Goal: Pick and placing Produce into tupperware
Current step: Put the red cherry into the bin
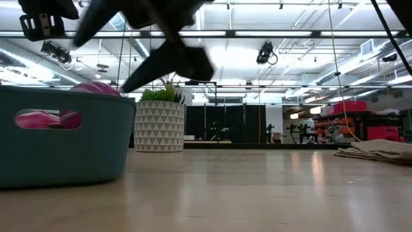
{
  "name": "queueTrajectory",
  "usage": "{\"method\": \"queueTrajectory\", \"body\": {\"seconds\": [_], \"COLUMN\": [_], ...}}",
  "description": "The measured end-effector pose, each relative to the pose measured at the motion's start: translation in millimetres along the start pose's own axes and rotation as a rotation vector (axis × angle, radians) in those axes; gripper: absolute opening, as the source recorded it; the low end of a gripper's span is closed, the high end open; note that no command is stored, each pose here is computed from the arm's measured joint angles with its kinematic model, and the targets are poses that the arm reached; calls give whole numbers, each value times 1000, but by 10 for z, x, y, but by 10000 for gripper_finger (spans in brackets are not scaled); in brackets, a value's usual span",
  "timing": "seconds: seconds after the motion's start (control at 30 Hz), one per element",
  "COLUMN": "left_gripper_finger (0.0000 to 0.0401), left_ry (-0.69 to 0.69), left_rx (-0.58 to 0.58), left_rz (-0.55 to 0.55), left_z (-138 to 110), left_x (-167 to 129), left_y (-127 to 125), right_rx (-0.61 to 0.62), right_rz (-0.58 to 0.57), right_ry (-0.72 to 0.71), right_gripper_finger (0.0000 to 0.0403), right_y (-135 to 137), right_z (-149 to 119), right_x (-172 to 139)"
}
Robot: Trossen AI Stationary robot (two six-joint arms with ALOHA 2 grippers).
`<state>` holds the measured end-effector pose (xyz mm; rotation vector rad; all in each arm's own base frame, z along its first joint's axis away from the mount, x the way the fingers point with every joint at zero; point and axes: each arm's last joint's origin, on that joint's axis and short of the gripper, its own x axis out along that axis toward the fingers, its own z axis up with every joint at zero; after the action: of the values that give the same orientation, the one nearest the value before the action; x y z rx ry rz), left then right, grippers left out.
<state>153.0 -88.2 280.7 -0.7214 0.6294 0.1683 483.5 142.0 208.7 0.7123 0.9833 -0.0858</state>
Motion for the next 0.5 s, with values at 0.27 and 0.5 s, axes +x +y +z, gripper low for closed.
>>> {"method": "queueTrajectory", "body": {"seconds": [0.27,0.5], "left_gripper_finger": [6,25], "left_ry": [-1,-8], "left_rx": [-20,-31], "left_rz": [0,-4], "left_z": [2,6], "left_x": [0,0], "left_y": [0,-5], "right_rx": [52,-175], "right_rz": [-66,-196], "right_ry": [249,268], "right_gripper_finger": [270,268], "right_y": [254,577], "right_z": [-451,-1229], "right_x": [-548,-524]}}
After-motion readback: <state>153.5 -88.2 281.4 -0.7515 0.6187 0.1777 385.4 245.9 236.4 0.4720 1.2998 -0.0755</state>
